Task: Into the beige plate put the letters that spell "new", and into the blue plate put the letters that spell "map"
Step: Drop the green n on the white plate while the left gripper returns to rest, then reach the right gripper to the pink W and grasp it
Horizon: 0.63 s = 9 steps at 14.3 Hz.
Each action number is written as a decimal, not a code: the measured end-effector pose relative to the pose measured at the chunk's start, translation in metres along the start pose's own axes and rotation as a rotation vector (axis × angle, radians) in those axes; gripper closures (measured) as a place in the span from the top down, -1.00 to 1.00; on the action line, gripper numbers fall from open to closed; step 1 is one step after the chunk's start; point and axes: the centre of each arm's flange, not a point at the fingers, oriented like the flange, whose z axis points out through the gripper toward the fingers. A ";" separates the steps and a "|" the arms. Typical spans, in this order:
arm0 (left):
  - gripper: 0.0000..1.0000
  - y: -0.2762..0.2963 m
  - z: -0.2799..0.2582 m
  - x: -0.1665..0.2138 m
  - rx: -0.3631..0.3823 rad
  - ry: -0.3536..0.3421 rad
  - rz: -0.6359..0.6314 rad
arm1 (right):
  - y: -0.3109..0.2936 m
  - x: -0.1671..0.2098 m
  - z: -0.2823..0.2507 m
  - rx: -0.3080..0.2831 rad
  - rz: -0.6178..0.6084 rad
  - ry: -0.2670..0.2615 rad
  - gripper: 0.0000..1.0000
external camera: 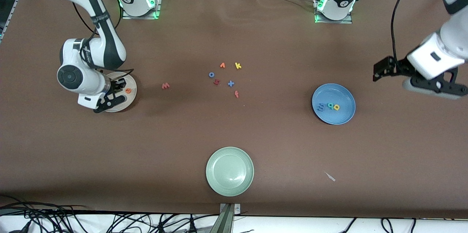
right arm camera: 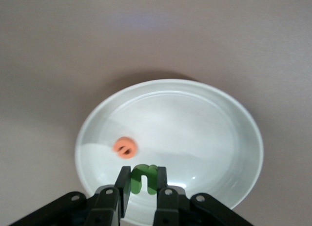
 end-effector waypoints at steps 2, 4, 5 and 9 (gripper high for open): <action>1.00 0.007 -0.010 -0.027 0.014 0.012 0.005 | 0.003 0.005 0.003 0.009 0.014 -0.001 -0.19; 1.00 0.012 -0.015 -0.050 0.040 0.016 0.014 | -0.002 0.007 -0.002 0.042 0.032 0.000 0.16; 1.00 0.014 -0.017 -0.057 0.058 0.018 0.019 | -0.006 0.008 -0.006 0.057 0.045 -0.001 0.39; 1.00 0.001 -0.018 -0.057 0.058 0.031 0.000 | -0.049 0.022 -0.030 0.078 0.154 0.016 1.00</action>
